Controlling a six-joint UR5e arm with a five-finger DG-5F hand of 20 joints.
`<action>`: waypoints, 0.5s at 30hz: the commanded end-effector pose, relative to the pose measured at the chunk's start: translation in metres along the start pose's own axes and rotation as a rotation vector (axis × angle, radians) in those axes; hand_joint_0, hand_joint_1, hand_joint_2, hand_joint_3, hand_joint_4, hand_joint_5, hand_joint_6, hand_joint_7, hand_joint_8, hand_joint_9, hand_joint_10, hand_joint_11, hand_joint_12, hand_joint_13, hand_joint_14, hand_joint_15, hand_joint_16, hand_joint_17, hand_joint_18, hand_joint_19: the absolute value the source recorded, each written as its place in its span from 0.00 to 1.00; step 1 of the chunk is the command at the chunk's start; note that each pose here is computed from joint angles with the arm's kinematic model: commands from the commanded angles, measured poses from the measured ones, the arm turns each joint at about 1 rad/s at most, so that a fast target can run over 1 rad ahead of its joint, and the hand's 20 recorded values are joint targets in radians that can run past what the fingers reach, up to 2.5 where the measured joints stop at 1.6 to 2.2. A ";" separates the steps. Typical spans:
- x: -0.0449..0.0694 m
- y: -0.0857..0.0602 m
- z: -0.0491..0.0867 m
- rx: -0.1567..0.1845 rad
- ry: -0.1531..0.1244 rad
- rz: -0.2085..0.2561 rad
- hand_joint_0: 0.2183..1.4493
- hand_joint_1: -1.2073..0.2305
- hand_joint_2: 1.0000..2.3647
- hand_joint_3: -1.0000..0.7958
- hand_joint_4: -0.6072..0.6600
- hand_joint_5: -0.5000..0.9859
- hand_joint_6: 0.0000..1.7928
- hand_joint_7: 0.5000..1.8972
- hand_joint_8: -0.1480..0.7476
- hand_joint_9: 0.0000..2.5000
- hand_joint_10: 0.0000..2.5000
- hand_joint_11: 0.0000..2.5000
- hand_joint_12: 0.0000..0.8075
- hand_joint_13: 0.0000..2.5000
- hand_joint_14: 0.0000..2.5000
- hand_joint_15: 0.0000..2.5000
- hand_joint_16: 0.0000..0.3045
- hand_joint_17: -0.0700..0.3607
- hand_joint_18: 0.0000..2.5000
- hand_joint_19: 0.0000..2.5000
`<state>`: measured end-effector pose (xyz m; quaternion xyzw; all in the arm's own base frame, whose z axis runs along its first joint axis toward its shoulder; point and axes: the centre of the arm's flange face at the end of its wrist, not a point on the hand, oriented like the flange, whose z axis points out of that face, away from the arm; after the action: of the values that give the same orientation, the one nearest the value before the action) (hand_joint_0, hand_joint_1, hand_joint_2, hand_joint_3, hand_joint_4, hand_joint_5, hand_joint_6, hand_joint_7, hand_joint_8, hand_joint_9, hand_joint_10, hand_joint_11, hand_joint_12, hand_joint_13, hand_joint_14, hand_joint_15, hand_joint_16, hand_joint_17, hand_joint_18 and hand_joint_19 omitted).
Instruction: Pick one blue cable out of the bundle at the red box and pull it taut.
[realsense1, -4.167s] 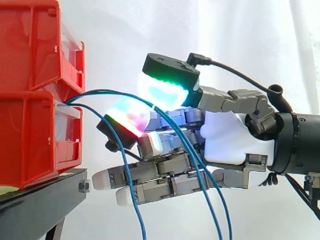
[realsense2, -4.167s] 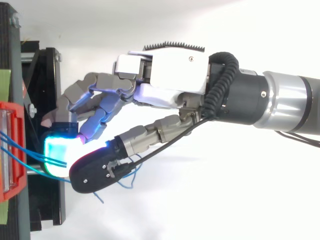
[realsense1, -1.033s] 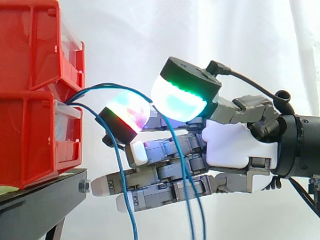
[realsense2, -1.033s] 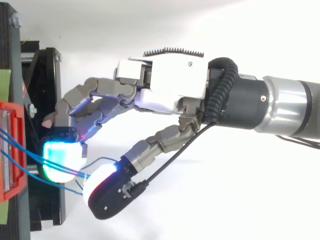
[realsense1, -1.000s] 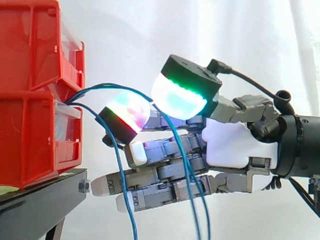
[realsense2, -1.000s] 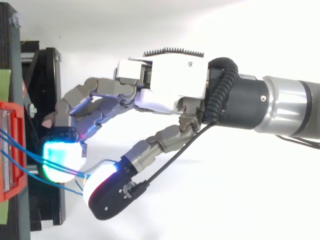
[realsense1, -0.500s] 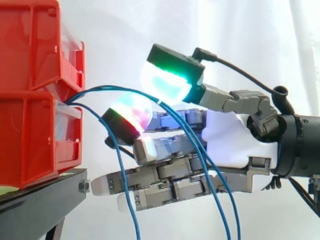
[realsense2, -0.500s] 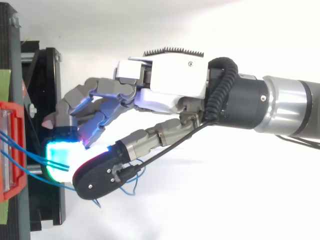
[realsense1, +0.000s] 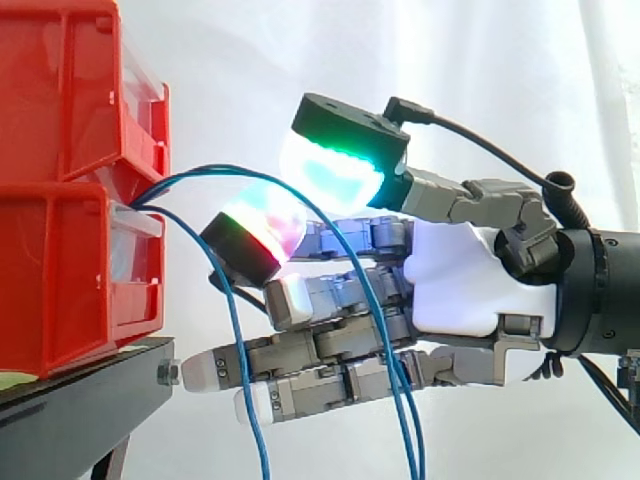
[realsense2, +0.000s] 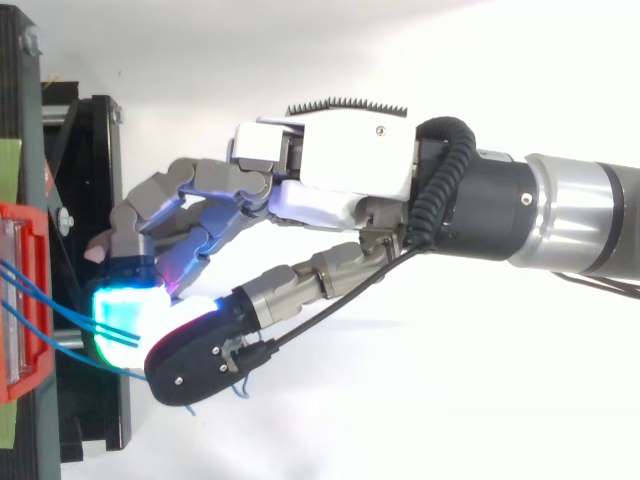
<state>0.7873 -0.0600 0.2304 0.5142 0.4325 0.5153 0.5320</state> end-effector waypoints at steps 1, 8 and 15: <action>-0.001 0.000 0.000 0.000 -0.002 0.001 0.43 0.27 0.01 0.40 0.36 0.21 0.53 0.38 0.58 0.35 0.00 0.38 0.46 0.16 0.00 0.05 0.18 0.44 0.19 0.04; 0.000 0.000 0.000 0.000 0.000 0.001 0.35 0.27 0.00 0.28 0.57 0.21 0.51 0.21 0.57 0.34 0.01 0.37 0.46 0.15 0.00 0.05 0.18 0.45 0.18 0.05; 0.001 0.000 0.000 0.000 0.001 0.001 0.23 0.40 0.00 0.28 0.60 0.22 0.47 0.25 0.62 0.35 0.00 0.36 0.50 0.14 0.00 0.06 0.20 0.48 0.18 0.06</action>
<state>0.7873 -0.0596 0.2304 0.5143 0.4324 0.5157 0.5316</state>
